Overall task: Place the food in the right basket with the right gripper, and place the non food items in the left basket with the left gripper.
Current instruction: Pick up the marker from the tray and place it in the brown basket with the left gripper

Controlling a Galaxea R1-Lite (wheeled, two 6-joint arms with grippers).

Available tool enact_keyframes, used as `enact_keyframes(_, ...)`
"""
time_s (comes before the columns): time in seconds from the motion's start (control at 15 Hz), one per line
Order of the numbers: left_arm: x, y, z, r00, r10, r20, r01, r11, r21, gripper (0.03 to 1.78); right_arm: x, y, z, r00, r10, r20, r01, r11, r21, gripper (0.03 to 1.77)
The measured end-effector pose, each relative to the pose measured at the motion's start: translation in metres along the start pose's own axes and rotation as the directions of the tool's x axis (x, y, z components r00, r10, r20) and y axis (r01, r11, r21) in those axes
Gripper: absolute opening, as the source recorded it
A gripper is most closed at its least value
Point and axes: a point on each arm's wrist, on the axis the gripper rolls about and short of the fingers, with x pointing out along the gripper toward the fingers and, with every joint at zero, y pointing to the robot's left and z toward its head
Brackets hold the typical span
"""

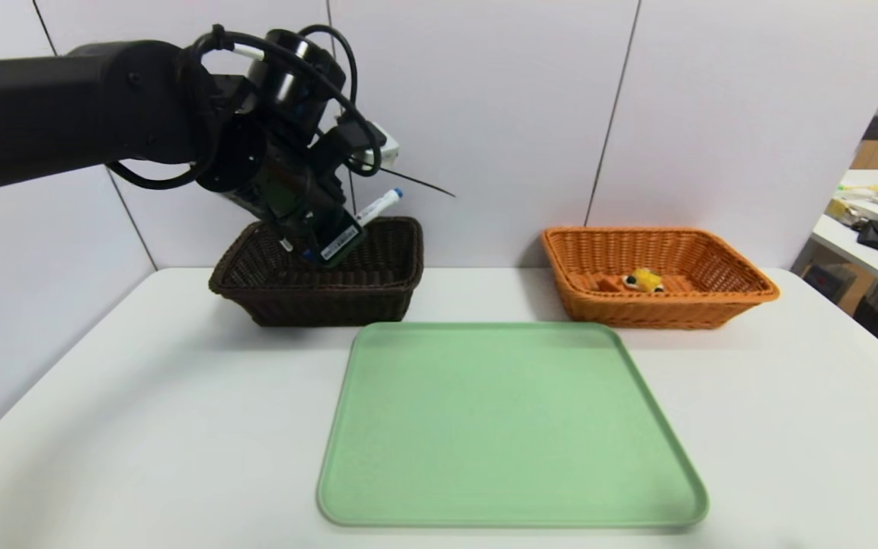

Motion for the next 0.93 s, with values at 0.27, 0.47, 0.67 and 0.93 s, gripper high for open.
enact_keyframes(0.27,0.026,0.009,-0.009,0.999,0.006,-0.049,-0.005,1.0,0.02,0.17,0.0,0.0,0.0,1.0,0.001,-0.001,-0.001,1.0,0.0,1.7)
enact_keyframes(0.47,0.044,0.016,-0.012,0.999,0.031,-0.041,-0.031,0.999,0.009,0.17,0.001,0.0,-0.001,1.0,0.001,-0.005,-0.001,1.0,0.001,1.7)
enact_keyframes(0.67,0.061,0.024,-0.017,0.998,0.048,-0.03,-0.047,0.999,0.025,0.17,0.002,0.0,-0.003,1.0,0.0,-0.011,0.0,1.0,0.002,1.7)
enact_keyframes(0.93,0.071,0.03,-0.023,1.0,0.025,-0.017,-0.024,0.997,0.067,0.17,0.002,0.0,-0.004,1.0,0.001,-0.016,0.0,1.0,0.003,1.7)
